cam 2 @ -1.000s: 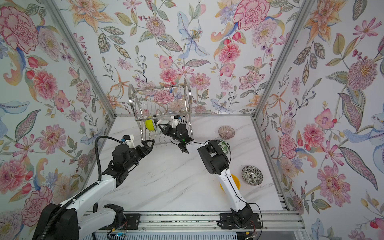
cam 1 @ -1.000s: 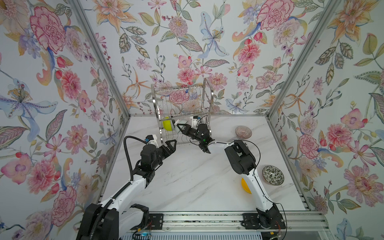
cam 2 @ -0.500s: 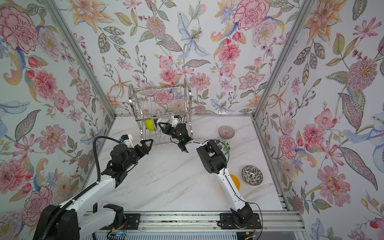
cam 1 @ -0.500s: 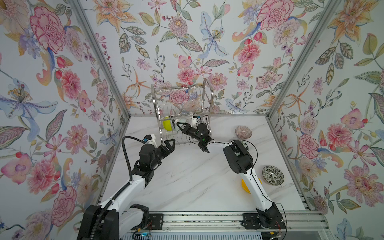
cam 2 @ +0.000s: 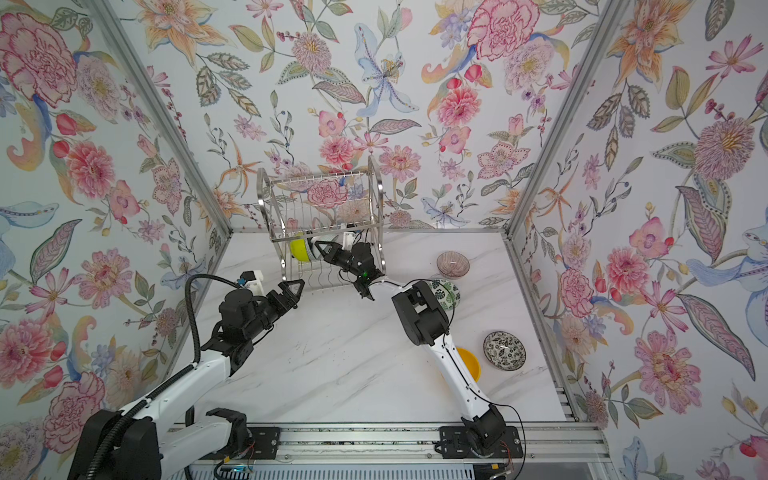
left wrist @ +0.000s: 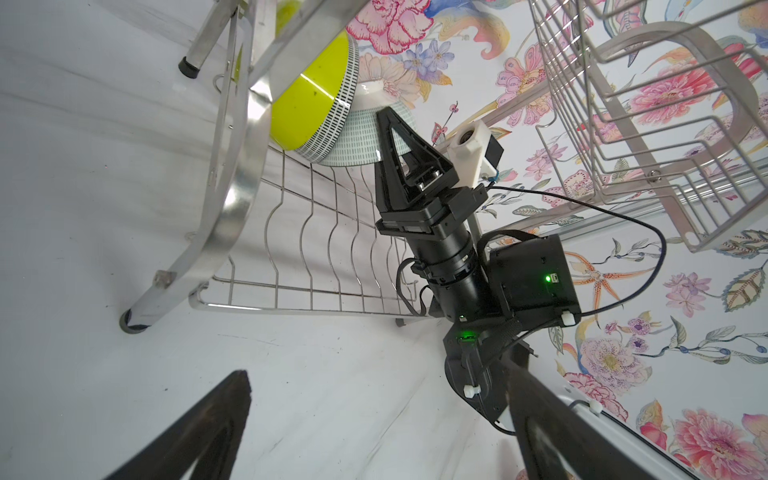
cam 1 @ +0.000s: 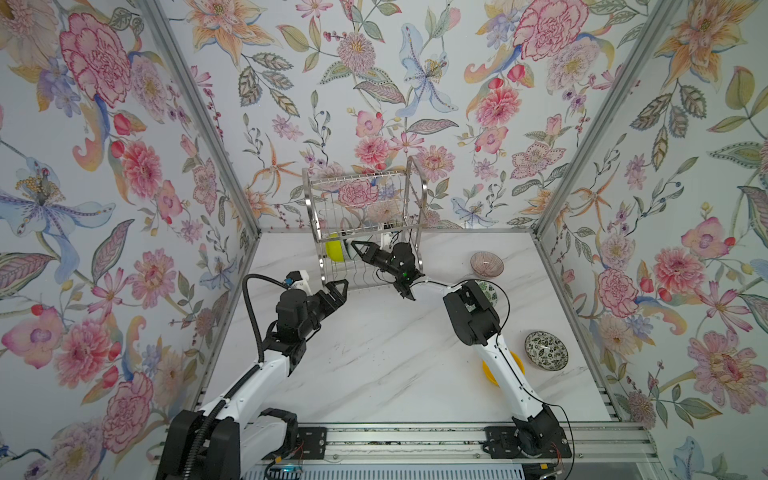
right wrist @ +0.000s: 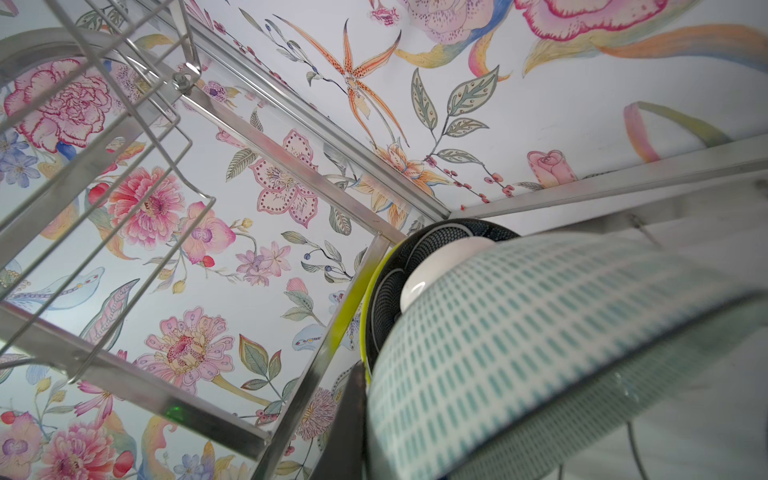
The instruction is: Load the bowls into the dish rack
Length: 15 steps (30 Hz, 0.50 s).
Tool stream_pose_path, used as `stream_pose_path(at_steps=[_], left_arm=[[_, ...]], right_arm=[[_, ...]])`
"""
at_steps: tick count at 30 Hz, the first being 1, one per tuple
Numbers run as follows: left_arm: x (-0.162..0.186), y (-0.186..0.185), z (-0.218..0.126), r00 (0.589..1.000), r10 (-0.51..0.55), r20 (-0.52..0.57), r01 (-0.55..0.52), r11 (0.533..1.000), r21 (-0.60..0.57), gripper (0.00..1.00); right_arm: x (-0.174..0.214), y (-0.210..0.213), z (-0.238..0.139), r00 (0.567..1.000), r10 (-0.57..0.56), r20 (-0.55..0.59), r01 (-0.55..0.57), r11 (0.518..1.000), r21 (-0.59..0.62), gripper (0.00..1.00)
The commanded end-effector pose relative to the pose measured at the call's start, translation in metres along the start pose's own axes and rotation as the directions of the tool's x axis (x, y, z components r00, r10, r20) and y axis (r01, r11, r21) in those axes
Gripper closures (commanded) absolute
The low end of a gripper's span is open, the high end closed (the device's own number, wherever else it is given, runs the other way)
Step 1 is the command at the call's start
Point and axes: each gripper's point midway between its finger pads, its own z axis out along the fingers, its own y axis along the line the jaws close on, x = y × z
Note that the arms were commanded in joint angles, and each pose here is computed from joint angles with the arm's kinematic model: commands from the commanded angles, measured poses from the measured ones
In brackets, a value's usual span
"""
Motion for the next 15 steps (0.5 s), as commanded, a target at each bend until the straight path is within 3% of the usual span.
stream_pose_path(at_steps=[1, 15], left_arm=[[0.002, 0.006, 0.001, 1.000, -0.003, -0.015, 0.003, 1.000, -0.003, 0.01], [0.001, 0.008, 0.005, 1.000, -0.008, -0.017, 0.008, 1.000, -0.005, 0.01]], right_arm=[[0.002, -0.010, 0.001, 1.000, -0.012, -0.025, 0.012, 1.000, 0.002, 0.95], [0.005, -0.032, 0.001, 0.997, 0.001, -0.076, 0.002, 0.999, 0.047, 0.88]])
